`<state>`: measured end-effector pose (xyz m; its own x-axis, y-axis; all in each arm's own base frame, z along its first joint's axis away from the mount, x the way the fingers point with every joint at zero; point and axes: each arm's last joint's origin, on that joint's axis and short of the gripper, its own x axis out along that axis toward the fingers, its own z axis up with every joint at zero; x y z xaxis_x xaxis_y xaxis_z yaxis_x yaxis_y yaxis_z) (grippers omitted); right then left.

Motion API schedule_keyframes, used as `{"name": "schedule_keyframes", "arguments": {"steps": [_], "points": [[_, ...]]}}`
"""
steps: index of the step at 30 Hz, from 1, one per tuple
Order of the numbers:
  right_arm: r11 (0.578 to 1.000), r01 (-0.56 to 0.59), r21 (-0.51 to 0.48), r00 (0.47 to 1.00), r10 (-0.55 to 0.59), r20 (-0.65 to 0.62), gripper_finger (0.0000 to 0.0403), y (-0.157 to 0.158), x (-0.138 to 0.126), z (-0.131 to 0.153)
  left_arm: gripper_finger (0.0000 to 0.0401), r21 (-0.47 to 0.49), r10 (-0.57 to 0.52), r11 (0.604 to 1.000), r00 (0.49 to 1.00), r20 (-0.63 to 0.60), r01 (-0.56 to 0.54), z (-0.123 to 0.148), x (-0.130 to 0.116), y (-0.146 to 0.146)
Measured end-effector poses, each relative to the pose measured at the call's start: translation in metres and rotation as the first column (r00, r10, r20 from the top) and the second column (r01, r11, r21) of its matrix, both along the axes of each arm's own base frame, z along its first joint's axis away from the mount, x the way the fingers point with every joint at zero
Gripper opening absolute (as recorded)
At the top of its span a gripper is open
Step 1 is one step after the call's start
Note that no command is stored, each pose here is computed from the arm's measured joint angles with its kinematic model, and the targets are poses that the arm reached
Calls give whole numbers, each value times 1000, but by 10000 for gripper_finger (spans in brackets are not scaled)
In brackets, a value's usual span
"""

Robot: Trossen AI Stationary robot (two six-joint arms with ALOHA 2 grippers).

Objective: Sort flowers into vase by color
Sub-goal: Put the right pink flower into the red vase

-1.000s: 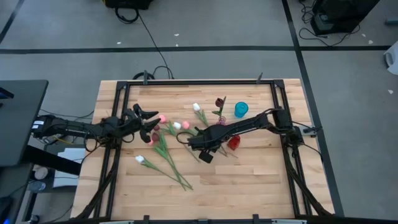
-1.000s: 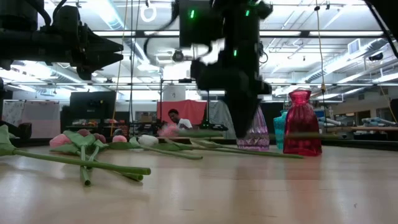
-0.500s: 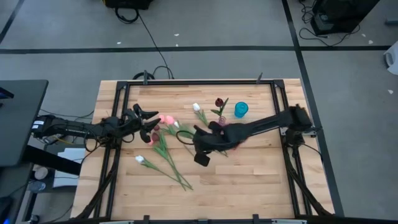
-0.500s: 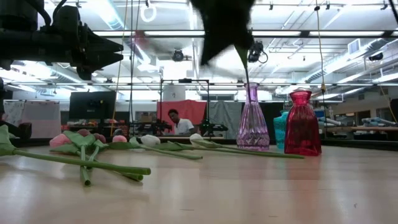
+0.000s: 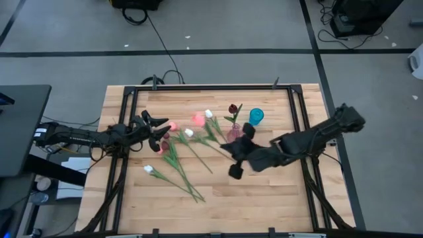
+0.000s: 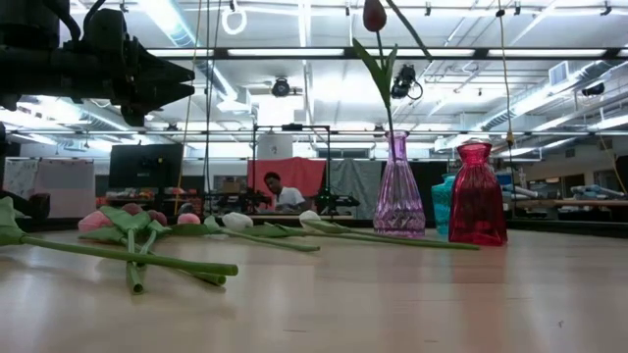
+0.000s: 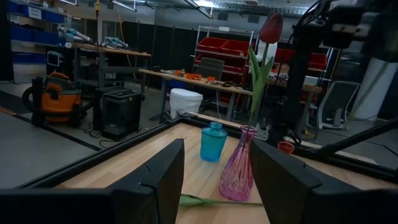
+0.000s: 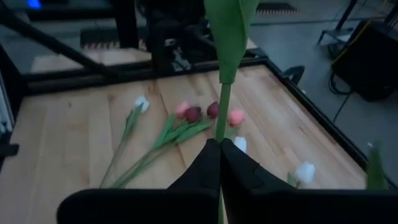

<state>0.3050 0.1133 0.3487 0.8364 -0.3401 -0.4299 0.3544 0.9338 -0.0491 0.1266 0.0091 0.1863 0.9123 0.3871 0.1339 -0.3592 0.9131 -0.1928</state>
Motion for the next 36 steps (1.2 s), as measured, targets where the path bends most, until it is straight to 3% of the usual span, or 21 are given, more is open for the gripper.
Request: {"name": "schedule_keyframes", "arguments": {"steps": [13, 23, 36], "points": [[999, -44, 4, 938, 40, 345, 10, -39, -88, -64, 188, 0, 0, 1000, 1000, -1, 0, 0, 0, 0], [1000, -9, 6, 932, 6, 362, 9, -56, -124, -98, 188, 0, 0, 1000, 1000, -1, 0, 0, 0, 0], [999, 40, -1, 947, -38, 320, 10, -60, -131, -122, 188, 0, 0, 1000, 1000, -1, 0, 0, 0, 0]]}}
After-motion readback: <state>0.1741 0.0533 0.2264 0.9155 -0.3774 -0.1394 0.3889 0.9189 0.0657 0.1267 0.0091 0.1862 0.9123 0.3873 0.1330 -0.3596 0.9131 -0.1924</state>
